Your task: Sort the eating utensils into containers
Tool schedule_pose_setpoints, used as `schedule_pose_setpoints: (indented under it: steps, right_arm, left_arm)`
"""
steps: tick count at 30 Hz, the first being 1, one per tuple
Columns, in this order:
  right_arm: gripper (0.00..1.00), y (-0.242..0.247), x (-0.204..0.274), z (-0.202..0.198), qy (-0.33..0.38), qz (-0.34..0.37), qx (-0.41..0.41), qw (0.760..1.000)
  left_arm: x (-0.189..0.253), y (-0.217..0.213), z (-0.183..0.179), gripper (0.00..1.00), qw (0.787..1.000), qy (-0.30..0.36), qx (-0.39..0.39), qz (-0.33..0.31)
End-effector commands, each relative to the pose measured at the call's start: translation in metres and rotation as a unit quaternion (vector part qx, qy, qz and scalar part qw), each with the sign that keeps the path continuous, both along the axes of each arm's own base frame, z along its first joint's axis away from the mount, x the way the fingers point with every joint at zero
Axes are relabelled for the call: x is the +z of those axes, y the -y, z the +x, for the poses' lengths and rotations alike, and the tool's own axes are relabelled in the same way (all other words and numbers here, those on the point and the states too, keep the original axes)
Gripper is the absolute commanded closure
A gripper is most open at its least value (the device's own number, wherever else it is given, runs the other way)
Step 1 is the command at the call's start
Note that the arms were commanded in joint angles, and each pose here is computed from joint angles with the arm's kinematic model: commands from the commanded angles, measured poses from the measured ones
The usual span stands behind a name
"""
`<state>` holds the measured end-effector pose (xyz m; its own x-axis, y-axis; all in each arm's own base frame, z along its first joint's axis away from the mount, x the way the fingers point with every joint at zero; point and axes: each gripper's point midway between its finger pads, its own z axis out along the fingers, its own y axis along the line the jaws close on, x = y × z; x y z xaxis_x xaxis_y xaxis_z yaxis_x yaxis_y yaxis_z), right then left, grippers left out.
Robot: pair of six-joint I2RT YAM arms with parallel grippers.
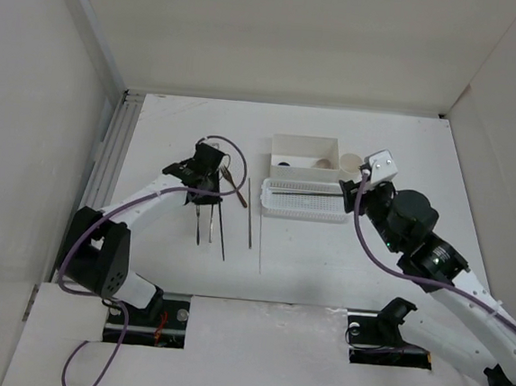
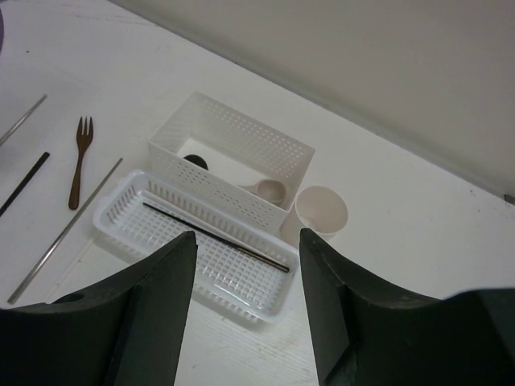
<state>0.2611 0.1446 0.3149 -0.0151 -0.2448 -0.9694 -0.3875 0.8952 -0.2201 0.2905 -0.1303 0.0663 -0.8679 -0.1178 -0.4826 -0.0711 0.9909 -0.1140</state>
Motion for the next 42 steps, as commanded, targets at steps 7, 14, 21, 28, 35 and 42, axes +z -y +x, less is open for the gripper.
schedule_pose_setpoints:
  steps: [7, 14, 21, 28, 35, 42]
  right_arm:
    - [0.42, 0.009, 0.027, 0.05, 0.053, 0.064, -0.024, 0.996]
    - [0.42, 0.07, 0.066, 0.104, 0.077, 0.103, -0.102, 0.986]
    - [0.43, 0.107, 0.066, 0.14, 0.079, 0.089, -0.121, 0.985]
    - [0.43, 0.113, 0.057, 0.137, 0.09, 0.064, -0.117, 0.987]
    - [0.43, 0.118, 0.063, 0.123, 0.111, 0.036, -0.121, 0.986]
    - [0.43, 0.122, 0.061, 0.119, 0.118, 0.013, -0.127, 0.985]
  left_arm:
    - [0.117, 0.042, 0.053, 1.0, 0.958, 0.175, -0.219, 0.062]
    - [0.182, 0.145, 0.066, 1.0, 0.801, 0.316, -0.505, 0.062]
    - [0.151, 0.223, 0.058, 1.0, 0.691, 0.275, -0.661, 0.096]
    - [0.095, 0.264, 0.047, 1.0, 0.648, 0.253, -0.715, 0.076]
    - [0.076, 0.285, 0.065, 1.0, 0.635, 0.255, -0.723, 0.091]
    - [0.057, 0.295, 0.064, 1.0, 0.62, 0.262, -0.734, 0.091]
